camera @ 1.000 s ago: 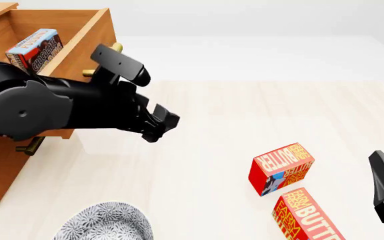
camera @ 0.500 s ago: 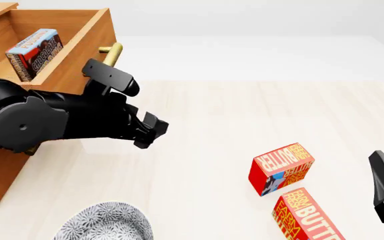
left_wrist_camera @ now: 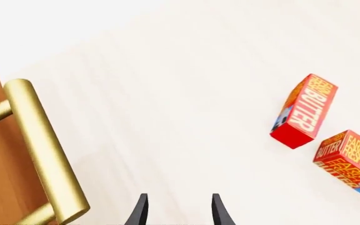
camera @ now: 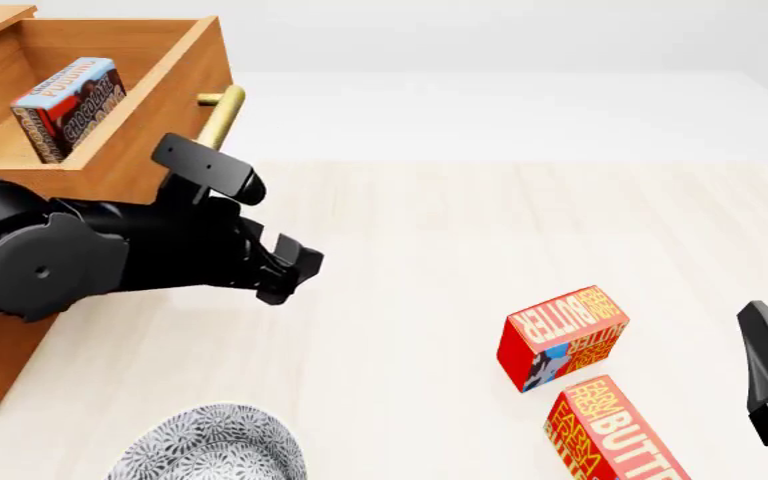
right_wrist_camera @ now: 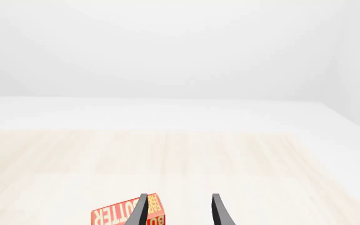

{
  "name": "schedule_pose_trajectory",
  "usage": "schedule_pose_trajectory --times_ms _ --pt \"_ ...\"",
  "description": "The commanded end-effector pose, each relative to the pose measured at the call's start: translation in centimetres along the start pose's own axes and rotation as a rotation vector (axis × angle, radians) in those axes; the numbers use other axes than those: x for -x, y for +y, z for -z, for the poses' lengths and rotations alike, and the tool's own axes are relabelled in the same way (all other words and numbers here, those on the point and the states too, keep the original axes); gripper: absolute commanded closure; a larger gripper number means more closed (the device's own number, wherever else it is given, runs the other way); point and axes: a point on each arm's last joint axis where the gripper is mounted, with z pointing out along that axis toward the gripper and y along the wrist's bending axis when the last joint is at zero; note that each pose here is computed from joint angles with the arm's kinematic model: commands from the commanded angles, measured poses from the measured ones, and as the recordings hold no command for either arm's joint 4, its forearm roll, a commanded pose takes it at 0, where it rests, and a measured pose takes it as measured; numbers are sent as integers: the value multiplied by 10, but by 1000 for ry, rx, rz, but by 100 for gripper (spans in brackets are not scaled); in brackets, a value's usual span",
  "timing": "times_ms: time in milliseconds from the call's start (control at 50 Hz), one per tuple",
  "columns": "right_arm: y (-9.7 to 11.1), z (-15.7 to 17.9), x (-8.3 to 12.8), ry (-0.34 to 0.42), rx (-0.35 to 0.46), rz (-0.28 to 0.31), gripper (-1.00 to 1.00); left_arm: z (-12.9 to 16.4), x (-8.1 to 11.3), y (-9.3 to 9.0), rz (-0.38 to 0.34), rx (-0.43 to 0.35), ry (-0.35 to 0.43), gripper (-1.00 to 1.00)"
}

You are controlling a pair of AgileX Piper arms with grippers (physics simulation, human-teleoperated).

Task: Put the chocolate pudding in the top drawer of the cabinet and close it.

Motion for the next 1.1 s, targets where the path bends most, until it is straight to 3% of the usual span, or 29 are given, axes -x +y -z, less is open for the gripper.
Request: schedule_pose_trajectory --times_ms 20,440,1100 --pt "0 0 0 0 0 0 -100 2 -2 3 19 10 0 -100" --pt "0 0 0 0 0 0 -100 5 -5 14 74 44 -18 -100" --pt "0 0 0 0 0 0 -100 15 -12 27 97 88 -52 -100"
